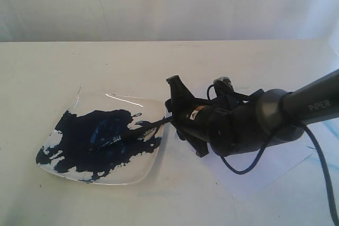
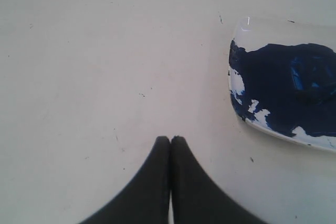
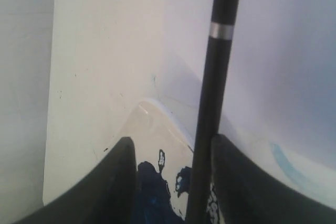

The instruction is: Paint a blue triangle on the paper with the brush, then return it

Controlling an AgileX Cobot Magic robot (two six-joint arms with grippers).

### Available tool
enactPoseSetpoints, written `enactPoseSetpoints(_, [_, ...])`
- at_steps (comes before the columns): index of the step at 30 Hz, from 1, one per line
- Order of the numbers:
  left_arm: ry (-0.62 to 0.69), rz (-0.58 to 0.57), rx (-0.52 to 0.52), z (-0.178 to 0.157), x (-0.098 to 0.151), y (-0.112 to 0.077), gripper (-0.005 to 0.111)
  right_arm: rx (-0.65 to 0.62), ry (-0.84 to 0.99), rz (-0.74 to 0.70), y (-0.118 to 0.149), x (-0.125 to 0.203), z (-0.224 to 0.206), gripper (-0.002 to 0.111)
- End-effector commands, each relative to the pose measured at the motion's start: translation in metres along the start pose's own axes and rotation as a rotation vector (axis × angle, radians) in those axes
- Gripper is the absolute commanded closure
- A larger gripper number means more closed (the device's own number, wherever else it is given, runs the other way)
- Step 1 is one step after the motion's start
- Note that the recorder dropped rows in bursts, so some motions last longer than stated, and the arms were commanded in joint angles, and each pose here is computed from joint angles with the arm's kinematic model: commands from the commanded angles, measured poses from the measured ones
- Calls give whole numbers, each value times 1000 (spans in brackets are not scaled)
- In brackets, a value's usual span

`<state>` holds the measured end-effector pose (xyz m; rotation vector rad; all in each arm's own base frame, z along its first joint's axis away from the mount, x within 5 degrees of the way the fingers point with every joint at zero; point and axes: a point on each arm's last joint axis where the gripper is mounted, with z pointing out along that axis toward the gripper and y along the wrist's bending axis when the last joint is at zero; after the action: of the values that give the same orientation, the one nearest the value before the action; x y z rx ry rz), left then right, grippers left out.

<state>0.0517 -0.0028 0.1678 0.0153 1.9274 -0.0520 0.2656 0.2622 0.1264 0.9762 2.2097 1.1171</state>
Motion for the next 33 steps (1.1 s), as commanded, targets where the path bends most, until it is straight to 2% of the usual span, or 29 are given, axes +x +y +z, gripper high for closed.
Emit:
enactPoseSetpoints(1, [5,-10,6,0,1,0,107,-8,0,-5,1,0,1,65])
enactPoseSetpoints(9, [5,-10,6,0,1,0,107,12,-2,-7,-6,1,5,65])
enactPoseSetpoints(14, [5,-10,6,0,1,0,107,12,-15,40,-14,1,12,65])
enactPoseSetpoints(21, [5,-10,6,0,1,0,107,-45,-37,37,-9,-1,13,65])
enactPoseSetpoints(33, [5,-10,6,0,1,0,107,-29,-40,30,-18,0,19,65])
